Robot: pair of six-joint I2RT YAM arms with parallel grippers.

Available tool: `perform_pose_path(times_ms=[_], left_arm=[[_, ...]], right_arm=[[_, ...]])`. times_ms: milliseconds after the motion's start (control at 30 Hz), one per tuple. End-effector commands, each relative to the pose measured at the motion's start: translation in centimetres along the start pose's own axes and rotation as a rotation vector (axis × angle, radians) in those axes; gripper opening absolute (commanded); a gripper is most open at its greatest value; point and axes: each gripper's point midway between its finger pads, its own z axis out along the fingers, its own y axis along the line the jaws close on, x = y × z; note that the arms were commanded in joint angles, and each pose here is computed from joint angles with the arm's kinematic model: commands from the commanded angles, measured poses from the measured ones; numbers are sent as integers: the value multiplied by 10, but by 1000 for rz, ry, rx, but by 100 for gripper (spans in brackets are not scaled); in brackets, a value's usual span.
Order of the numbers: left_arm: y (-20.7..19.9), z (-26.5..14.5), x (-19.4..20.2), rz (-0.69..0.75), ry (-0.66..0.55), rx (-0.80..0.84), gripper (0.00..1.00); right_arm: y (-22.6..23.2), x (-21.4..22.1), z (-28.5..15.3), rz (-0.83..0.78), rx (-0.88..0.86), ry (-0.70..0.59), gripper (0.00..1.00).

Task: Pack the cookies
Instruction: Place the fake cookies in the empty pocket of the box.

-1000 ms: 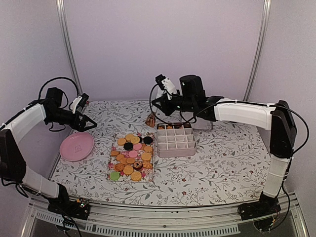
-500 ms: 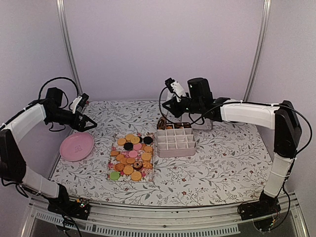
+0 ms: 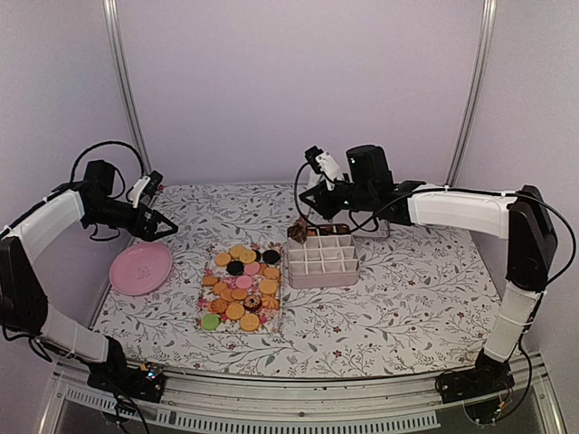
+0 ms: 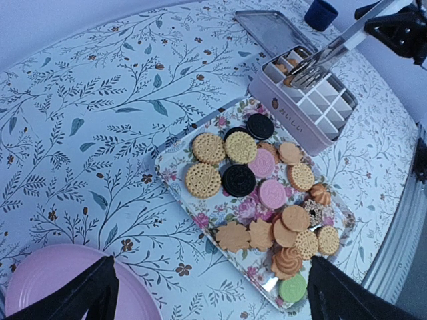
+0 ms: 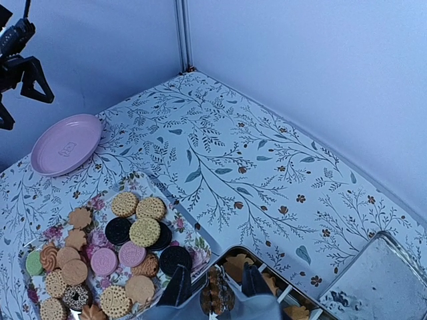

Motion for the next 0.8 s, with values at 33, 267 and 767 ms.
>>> perform_pose_path(times_ms=[33, 267, 767], left_arm=[[-4, -2, -5, 14, -13, 6, 99], [-3, -2, -7, 15, -16, 5, 99], [-3, -2, -6, 13, -13, 6, 99]], right_arm=[[6, -27, -11, 4, -22, -77, 26], [5, -33, -12, 0, -20, -86, 30], [41, -74, -35, -29, -80, -183, 29]])
